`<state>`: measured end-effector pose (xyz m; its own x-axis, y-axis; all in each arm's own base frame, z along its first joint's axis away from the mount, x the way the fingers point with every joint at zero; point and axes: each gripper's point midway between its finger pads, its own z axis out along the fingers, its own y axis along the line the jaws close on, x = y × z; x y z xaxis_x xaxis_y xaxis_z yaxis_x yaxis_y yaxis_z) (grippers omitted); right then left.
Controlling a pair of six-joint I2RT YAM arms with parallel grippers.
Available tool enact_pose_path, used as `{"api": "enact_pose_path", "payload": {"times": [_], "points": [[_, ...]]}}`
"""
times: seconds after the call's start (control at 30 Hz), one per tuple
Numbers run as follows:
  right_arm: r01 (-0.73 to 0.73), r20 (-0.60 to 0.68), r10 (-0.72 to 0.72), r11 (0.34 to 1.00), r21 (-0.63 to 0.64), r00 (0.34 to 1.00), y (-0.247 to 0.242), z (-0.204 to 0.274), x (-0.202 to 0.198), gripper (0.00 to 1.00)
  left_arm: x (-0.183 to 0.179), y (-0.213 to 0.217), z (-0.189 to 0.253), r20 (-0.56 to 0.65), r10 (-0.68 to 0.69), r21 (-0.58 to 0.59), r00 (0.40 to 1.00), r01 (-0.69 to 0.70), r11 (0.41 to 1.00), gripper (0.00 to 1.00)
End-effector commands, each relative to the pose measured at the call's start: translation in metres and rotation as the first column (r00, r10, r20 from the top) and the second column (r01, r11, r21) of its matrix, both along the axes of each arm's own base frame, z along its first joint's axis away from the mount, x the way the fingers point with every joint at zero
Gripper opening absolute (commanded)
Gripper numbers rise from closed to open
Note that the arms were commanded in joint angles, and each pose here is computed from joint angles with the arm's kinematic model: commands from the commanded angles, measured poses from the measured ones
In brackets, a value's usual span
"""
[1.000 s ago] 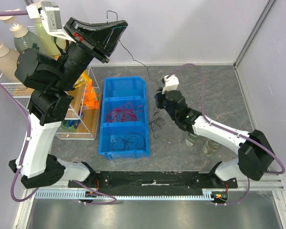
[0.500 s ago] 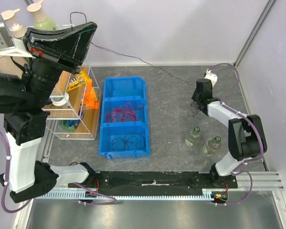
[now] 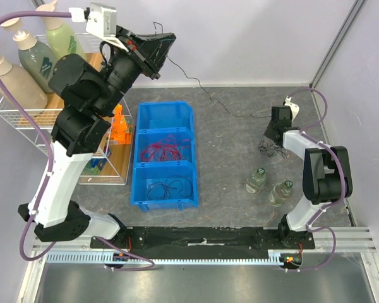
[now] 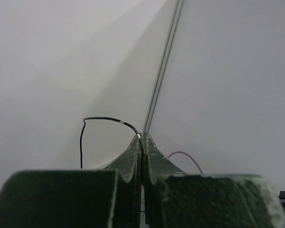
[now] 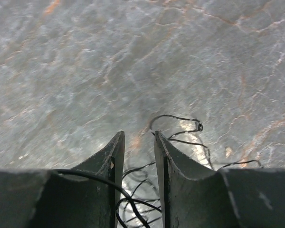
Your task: Untangle the cables
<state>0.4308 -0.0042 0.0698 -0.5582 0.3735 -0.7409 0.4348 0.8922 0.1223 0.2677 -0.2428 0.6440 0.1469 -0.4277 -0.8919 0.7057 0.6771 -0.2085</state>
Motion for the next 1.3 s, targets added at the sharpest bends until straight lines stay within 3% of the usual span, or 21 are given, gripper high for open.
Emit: {"api": "enact_pose_path", "payload": {"times": [0.0, 0.1, 0.3, 0.4, 0.6, 0.73, 0.9, 1.07, 1.27], "points": [[0.052, -0.013, -0.052, 0.999, -0.013, 0.999, -0.019, -0.005, 0.009, 0.39, -0.042, 0.061, 0.056, 0.159, 0.127, -0.085, 0.979, -0.115, 0.990, 0.02], [0.071, -0.016, -0.071, 0.997, 0.003, 0.997, -0.029, -0.008, 0.011, 0.36, -0.047, 0.075, 0.062, 0.174, 0.172, -0.093, 0.970, -0.158, 0.983, 0.02], [0.052, 0.019, -0.052, 0.998, 0.041, 0.998, -0.036, 0.009, 0.014, 0.20, -0.048, 0.079, 0.065, 0.195, 0.193, -0.087, 0.962, -0.180, 0.980, 0.02], [-0.019, 0.094, 0.012, 0.997, 0.069, 0.995, -0.021, 0.040, 0.016, 0.12, -0.032, 0.062, 0.052, 0.167, 0.177, -0.048, 0.970, -0.171, 0.984, 0.02], [-0.128, 0.233, 0.114, 0.991, 0.049, 0.966, 0.008, 0.116, 0.015, 0.12, 0.010, 0.024, 0.017, 0.098, 0.154, 0.049, 0.983, -0.160, 0.986, 0.02], [-0.094, 0.259, 0.087, 0.995, 0.015, 0.962, 0.000, 0.143, 0.012, 0.20, 0.021, 0.020, 0.010, 0.075, 0.164, 0.066, 0.984, -0.169, 0.983, 0.02], [0.004, 0.232, -0.015, 0.999, 0.048, 0.973, -0.030, 0.129, 0.015, 0.62, 0.004, 0.051, 0.029, 0.121, 0.240, 0.025, 0.963, -0.245, 0.969, 0.02], [-0.081, 0.223, 0.053, 0.990, 0.118, 0.973, -0.028, 0.115, 0.027, 0.66, -0.012, 0.070, 0.040, 0.162, 0.273, 0.001, 0.948, -0.277, 0.961, 0.02], [-0.297, 0.340, 0.225, 0.938, 0.177, 0.913, 0.025, 0.139, 0.034, 0.64, 0.013, 0.047, 0.018, 0.153, 0.262, 0.069, 0.953, -0.275, 0.959, 0.02]]}}
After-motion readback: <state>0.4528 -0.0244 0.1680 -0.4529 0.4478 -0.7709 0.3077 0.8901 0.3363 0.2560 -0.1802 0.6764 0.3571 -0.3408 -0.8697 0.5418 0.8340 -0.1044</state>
